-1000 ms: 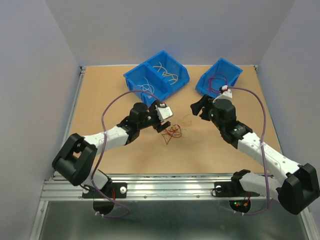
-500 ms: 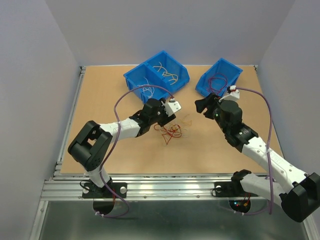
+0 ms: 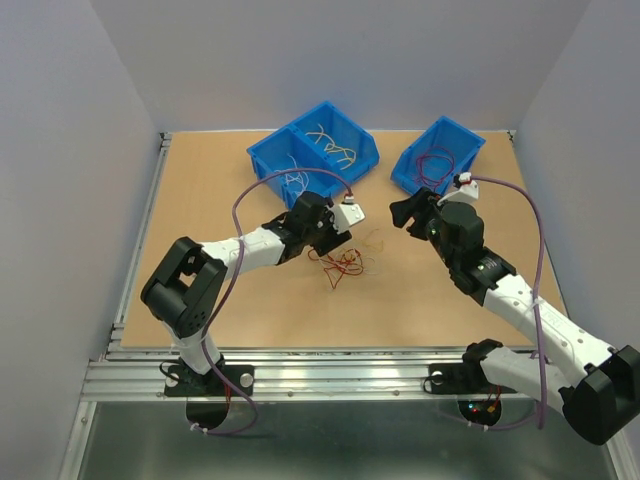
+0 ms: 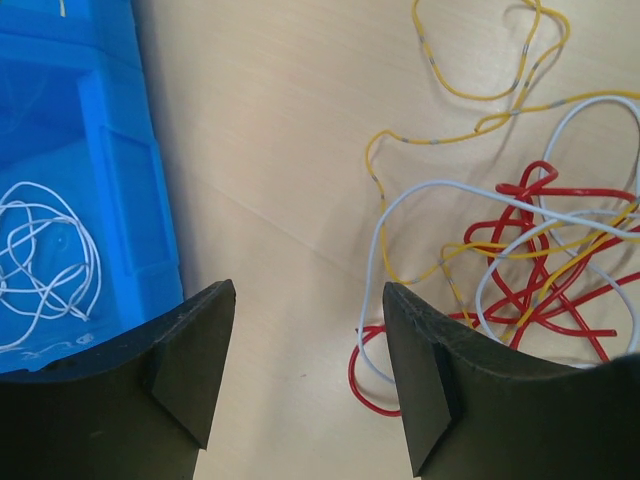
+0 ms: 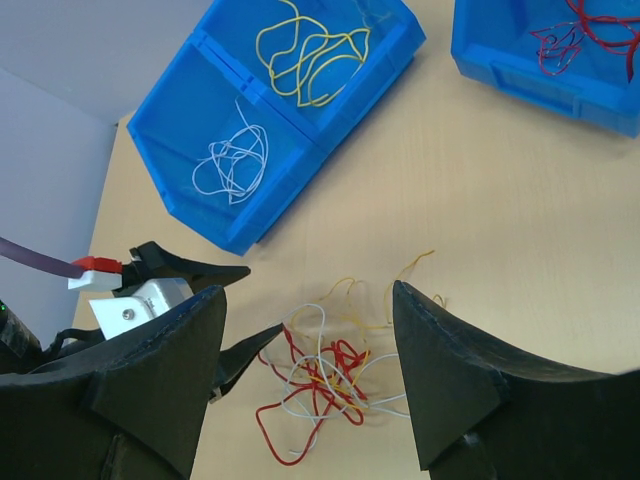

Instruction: Untangle the cables

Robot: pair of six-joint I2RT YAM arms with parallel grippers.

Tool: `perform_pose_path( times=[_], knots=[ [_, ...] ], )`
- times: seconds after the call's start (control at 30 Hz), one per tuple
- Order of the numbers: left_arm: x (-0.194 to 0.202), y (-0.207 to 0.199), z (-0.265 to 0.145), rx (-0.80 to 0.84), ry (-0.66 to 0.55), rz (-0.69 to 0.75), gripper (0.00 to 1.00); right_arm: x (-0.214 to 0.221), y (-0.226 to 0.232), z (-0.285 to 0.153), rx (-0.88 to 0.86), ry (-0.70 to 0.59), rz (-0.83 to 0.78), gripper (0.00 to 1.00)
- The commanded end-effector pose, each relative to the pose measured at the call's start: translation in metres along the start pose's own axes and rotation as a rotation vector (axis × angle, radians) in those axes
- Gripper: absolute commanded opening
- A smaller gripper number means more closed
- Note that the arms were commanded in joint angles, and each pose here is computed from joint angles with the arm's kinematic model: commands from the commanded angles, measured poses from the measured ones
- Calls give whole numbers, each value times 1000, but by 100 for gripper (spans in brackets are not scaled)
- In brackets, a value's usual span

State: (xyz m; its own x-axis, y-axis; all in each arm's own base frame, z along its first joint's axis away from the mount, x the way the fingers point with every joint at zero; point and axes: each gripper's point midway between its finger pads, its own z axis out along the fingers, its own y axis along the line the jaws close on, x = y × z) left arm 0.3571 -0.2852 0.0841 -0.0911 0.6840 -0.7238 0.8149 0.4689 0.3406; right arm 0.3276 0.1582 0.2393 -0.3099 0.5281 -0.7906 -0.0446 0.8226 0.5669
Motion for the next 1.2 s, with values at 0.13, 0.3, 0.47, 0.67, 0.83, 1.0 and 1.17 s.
perform_pose_path(
  times=[0.13, 0.3, 0.47, 0.67, 0.83, 1.0, 1.17],
  knots=[
    [-2, -2, 7, 52, 38, 15, 72, -6, 7, 1, -33, -28, 1, 73],
    [5, -7, 14, 89, 71, 33, 44, -6, 7, 1, -32, -29, 1, 72],
    [5, -6, 12, 80, 66, 35, 0, -4, 7, 3, -33, -21, -1, 72],
    [-24, 26, -20, -78, -66, 6, 0, 11, 6, 13, -35, 25, -8, 72],
    [-52, 57, -64, -198, -253, -50, 0, 28, 8, 23, -54, 79, -13, 70],
    [-69, 54, -95, -163, -386, -51, 0, 58, 30, 30, -205, 200, -54, 68],
    [-78, 51, -110, -155, -437, -39, 0, 78, 52, 29, -370, 266, -62, 68]
  ],
)
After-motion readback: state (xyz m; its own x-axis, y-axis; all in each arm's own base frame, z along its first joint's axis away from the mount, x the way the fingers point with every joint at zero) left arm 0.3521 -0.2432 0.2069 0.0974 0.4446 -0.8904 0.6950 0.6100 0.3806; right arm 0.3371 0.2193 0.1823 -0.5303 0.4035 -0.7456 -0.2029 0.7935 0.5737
